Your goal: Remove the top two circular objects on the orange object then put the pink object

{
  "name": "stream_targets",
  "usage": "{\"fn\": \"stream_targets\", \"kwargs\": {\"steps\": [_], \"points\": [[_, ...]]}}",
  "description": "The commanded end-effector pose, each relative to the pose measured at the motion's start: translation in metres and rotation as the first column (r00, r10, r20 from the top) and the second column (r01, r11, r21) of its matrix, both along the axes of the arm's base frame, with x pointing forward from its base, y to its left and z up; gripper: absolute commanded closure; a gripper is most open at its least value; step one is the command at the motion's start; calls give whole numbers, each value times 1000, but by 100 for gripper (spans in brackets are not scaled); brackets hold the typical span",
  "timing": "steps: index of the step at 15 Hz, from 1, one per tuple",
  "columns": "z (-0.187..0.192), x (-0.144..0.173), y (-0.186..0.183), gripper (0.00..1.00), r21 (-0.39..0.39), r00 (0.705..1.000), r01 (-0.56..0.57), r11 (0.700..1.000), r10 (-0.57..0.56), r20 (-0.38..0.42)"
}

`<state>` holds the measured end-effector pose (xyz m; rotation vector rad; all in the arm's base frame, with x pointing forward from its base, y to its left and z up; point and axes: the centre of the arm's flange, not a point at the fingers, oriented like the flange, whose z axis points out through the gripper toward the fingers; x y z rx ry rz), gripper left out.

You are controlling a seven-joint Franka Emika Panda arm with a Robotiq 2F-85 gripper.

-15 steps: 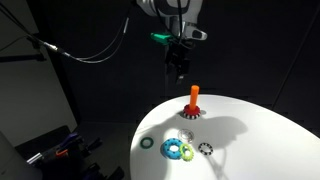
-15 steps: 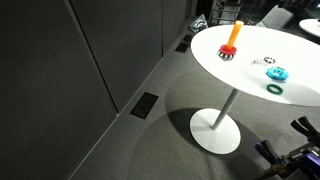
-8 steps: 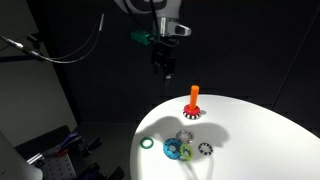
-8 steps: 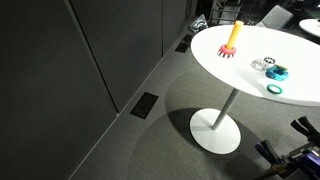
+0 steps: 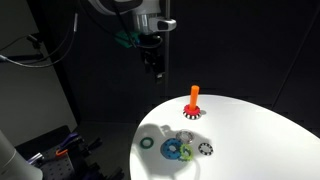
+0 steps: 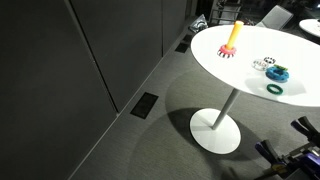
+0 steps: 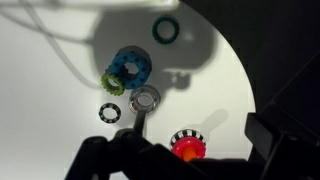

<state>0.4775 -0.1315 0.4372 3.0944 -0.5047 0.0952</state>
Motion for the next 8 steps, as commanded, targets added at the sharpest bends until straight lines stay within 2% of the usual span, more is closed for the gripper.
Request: {"fn": "stream_targets", "kwargs": {"steps": [1,8], "points": [[-1,-3,1,0,1,1000,0,1000,0,1],[-5,-2,1,0,2,1000,-1,1000,1,-7]]}}
